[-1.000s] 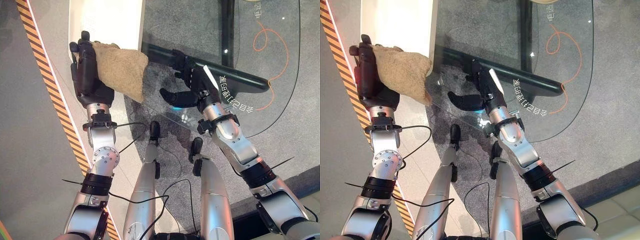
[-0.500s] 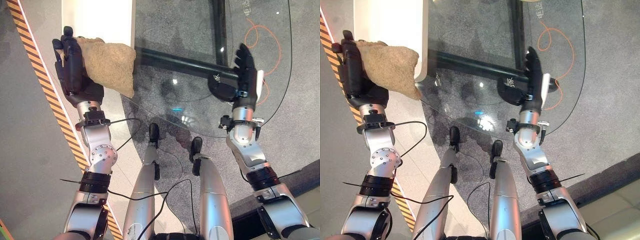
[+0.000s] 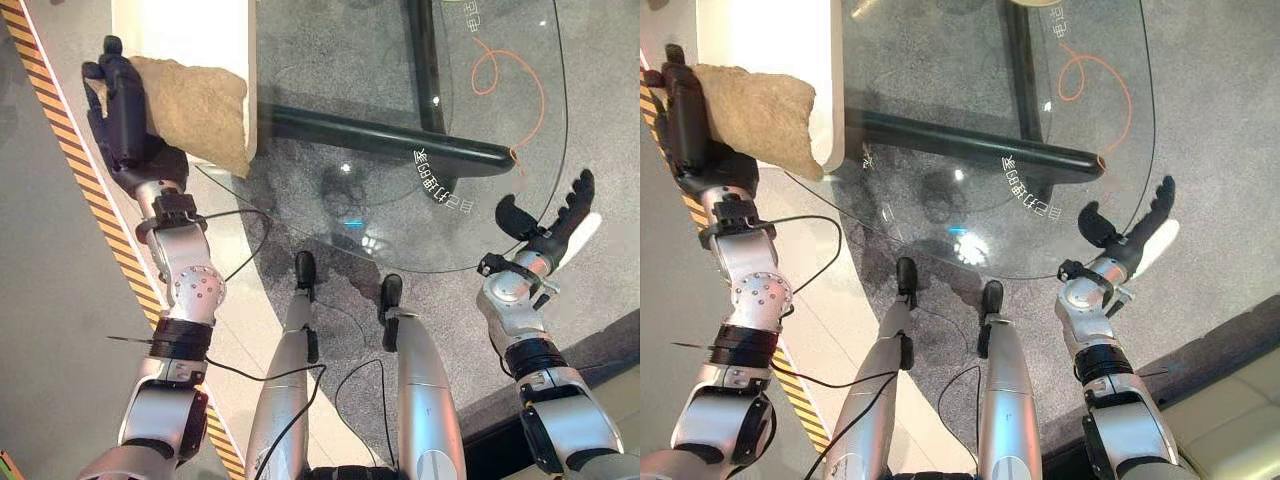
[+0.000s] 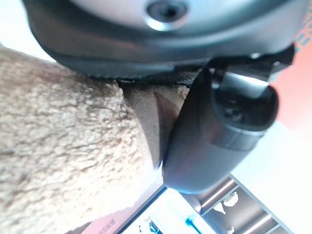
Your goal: Wipe the table with a cloth and put it in the basket.
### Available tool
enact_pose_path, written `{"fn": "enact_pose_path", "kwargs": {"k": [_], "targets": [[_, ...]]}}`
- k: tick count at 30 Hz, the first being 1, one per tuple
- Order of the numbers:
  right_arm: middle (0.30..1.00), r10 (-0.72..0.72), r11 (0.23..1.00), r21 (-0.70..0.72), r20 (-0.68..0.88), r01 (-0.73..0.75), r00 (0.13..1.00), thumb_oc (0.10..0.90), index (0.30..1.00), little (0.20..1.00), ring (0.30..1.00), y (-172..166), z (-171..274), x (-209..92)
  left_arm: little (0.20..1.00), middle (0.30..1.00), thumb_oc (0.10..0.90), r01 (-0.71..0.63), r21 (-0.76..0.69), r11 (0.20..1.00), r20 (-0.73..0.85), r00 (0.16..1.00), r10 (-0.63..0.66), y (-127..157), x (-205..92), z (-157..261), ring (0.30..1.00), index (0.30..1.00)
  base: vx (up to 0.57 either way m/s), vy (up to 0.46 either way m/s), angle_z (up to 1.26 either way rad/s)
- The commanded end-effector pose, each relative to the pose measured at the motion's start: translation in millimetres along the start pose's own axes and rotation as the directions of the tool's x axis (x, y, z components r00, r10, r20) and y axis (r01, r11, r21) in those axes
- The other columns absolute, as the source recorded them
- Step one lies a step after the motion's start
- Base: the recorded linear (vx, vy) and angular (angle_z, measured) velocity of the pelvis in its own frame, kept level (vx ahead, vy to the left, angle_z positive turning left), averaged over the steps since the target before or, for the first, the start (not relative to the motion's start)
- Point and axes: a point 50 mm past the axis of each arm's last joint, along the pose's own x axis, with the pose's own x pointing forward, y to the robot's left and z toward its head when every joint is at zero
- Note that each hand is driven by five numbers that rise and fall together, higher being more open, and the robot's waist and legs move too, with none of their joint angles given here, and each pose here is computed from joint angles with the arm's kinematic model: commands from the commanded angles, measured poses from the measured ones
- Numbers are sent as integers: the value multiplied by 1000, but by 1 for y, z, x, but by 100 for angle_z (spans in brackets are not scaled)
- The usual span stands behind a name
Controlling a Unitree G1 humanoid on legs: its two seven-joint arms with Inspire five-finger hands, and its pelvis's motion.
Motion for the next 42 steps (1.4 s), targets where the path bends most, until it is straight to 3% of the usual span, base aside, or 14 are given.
{"fn": "enact_pose_path", "kwargs": {"k": [1,9,18,30,42], "targets": [[900,-143,988,74,67,138,987,800,900,900,900,-23,20,28,200,300,100,236,73,969,313,917,-247,-69,39,52,300,300,0,0,0],[900,-176,983,-59,-69,172,982,800,900,900,900,-52,-15,42,200,300,100,148,148,978,362,912,-193,-86,65,64,300,300,0,10,-4],[900,-106,974,-221,-224,56,969,800,900,900,900,-66,-47,40,200,300,100,-24,298,954,436,893,-114,-86,88,81,300,300,0,3,0],[900,-27,928,-360,-319,-95,947,800,900,900,900,-73,-72,28,200,300,100,-256,484,837,497,867,-23,-69,106,95,300,300,3,23,-1],[900,71,890,-396,-368,-226,927,800,900,900,900,-67,-84,17,200,300,100,-413,637,651,532,847,17,-57,115,101,300,300,2,14,0]]}}
